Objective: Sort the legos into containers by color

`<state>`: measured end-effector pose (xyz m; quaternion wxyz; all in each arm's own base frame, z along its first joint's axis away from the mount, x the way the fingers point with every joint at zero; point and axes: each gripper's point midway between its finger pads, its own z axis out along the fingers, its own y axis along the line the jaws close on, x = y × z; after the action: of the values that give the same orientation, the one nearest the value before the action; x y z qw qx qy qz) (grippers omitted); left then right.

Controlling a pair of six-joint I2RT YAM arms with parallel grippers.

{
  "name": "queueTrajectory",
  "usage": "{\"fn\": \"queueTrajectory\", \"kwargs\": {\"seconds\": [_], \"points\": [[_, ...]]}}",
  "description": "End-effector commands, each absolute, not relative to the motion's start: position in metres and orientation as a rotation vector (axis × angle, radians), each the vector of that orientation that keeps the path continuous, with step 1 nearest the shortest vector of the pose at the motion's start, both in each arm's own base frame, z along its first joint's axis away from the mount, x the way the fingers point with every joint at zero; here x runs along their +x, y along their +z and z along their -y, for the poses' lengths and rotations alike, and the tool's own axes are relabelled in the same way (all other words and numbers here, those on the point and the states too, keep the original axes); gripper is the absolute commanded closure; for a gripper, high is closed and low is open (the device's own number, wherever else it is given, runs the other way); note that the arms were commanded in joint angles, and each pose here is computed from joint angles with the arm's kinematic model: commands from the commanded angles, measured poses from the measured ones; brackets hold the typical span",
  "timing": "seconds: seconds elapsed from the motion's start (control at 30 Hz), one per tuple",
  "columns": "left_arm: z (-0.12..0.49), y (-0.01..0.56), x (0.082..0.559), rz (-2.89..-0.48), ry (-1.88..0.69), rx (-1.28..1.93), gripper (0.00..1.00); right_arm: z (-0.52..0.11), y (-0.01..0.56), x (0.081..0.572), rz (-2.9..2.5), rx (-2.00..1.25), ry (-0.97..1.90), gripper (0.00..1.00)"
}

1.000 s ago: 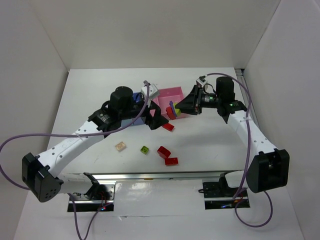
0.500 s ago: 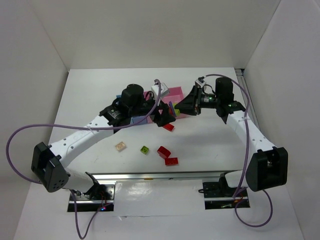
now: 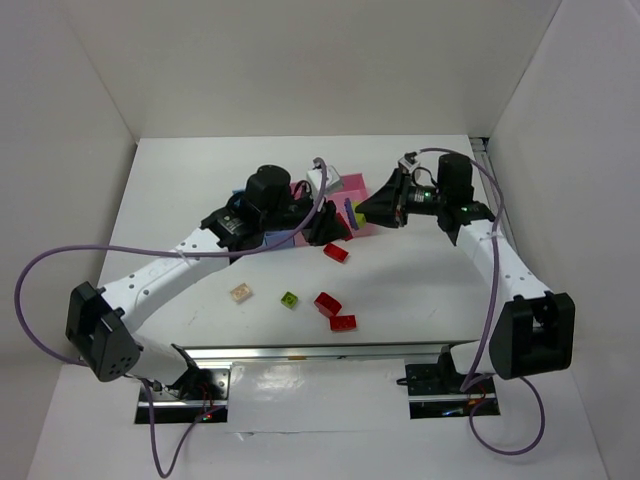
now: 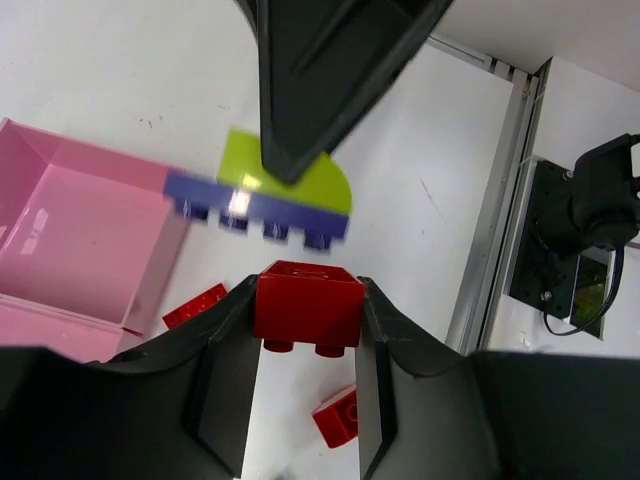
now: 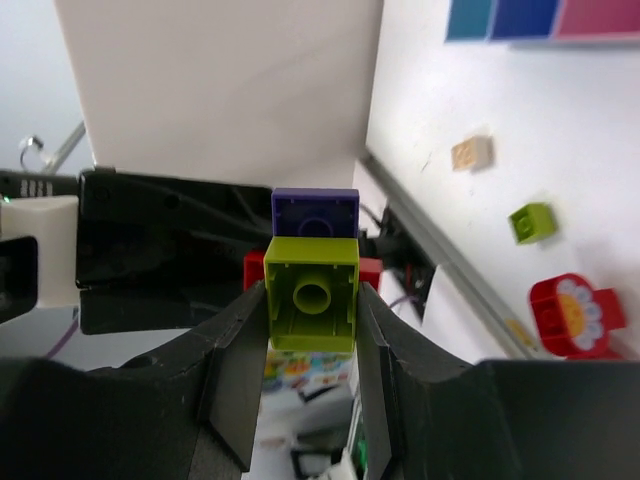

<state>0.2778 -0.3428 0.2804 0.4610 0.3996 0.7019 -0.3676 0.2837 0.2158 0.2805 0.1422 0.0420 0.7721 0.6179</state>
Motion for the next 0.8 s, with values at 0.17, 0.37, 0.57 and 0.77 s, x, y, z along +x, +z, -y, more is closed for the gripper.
{"fn": "queueTrajectory", "kwargs": {"seconds": [0.17, 0.37, 0.57, 0.77], "points": [[0.342, 0.303, 0.287, -1.674, -0.898, 0.992, 1.00, -0.177, 0.279, 0.307, -2.162, 0.162, 1.593, 0.82], [0.305, 0.294, 0.328, -1.811, -0.717, 0.823, 1.00, -0.171, 0.264, 0.321, -2.202, 0.208, 1.489, 0.82], [0.190, 0.244, 0.385, -2.245, -0.394, 0.283, 1.00, -0.143, 0.231, 0.338, -2.317, 0.255, 1.131, 0.82], [0.155, 0.195, 0.401, -2.397, -0.218, 0.040, 1.00, -0.140, 0.218, 0.341, -2.343, 0.257, 1.096, 0.82]]}}
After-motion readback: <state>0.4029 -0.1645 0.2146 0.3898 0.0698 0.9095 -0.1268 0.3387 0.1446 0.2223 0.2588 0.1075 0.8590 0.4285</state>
